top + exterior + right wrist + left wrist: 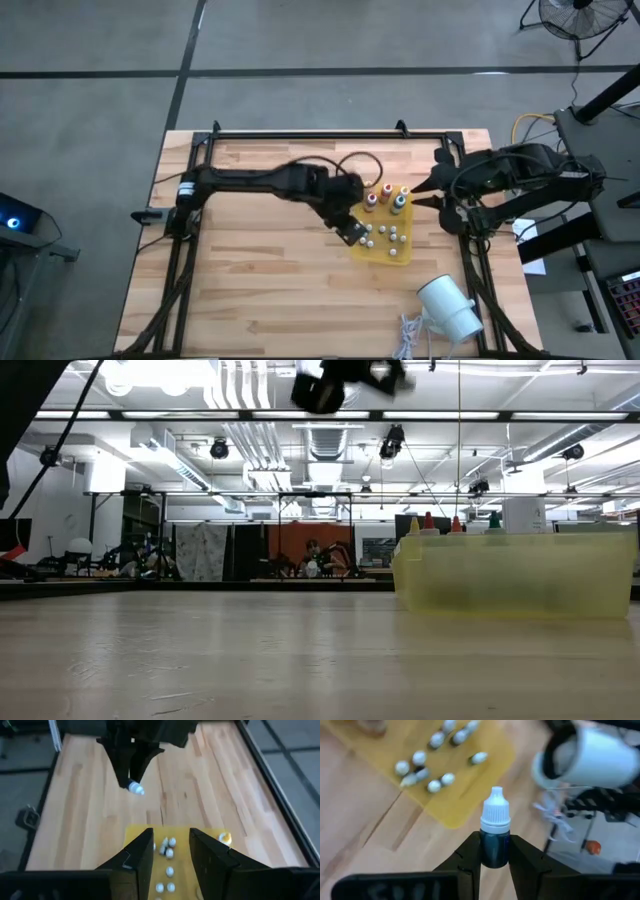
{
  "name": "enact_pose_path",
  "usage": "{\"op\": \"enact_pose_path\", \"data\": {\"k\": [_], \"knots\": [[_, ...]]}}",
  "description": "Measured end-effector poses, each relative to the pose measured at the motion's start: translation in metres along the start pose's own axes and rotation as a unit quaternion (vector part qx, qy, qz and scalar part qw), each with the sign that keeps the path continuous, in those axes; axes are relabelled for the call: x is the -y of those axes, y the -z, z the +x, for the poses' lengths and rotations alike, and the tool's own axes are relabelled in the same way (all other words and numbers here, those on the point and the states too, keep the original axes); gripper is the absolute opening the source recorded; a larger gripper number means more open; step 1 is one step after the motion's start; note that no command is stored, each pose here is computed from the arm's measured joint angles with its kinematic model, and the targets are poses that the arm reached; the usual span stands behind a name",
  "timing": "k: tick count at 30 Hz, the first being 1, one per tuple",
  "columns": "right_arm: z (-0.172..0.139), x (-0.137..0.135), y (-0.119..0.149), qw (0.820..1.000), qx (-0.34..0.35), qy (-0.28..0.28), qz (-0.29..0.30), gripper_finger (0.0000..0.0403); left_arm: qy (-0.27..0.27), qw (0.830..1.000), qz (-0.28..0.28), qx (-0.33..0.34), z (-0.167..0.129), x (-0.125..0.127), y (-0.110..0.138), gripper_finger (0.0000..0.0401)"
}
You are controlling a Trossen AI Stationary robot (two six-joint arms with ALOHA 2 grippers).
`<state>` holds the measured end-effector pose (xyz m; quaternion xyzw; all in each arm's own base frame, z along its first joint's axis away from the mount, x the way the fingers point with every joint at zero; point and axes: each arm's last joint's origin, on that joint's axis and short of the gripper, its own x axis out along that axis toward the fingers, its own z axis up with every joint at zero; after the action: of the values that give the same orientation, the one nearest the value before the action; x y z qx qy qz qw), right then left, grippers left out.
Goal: Pick & Place food coloring
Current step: Put the small dark blue food coloring bottle into the yellow bin
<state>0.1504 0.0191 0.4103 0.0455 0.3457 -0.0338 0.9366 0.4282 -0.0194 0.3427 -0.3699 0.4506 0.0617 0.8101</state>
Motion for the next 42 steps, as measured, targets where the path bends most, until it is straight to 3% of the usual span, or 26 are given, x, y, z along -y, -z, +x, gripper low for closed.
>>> {"op": "enact_pose_path", "data": {"k": [7,13,21,34,42], "knots": [[-0.015,-0.003,-0.017,0.996,0.07,-0.042,-0.034,0.0118,0.081,0.991,0.082,0.074,-0.06,0.032,-0.015,0.0059],[-0.03,-0.006,-0.033,0.984,0.146,-0.085,-0.054,0.0118,0.143,0.975,0.134,0.104,-0.089,0.042,-0.02,0.0059],[-0.039,-0.007,-0.043,0.977,0.184,-0.091,-0.05,0.0119,0.208,0.96,0.167,0.084,-0.091,0.045,-0.022,0.0059],[0.014,-0.024,-0.06,0.977,0.109,-0.173,-0.056,0.021,0.237,0.953,0.181,0.053,-0.084,0.042,-0.022,0.0059],[0.026,-0.032,-0.071,0.965,0.105,-0.221,-0.089,0.0226,0.247,0.948,0.196,0.047,-0.084,0.043,-0.021,0.0059]]}}
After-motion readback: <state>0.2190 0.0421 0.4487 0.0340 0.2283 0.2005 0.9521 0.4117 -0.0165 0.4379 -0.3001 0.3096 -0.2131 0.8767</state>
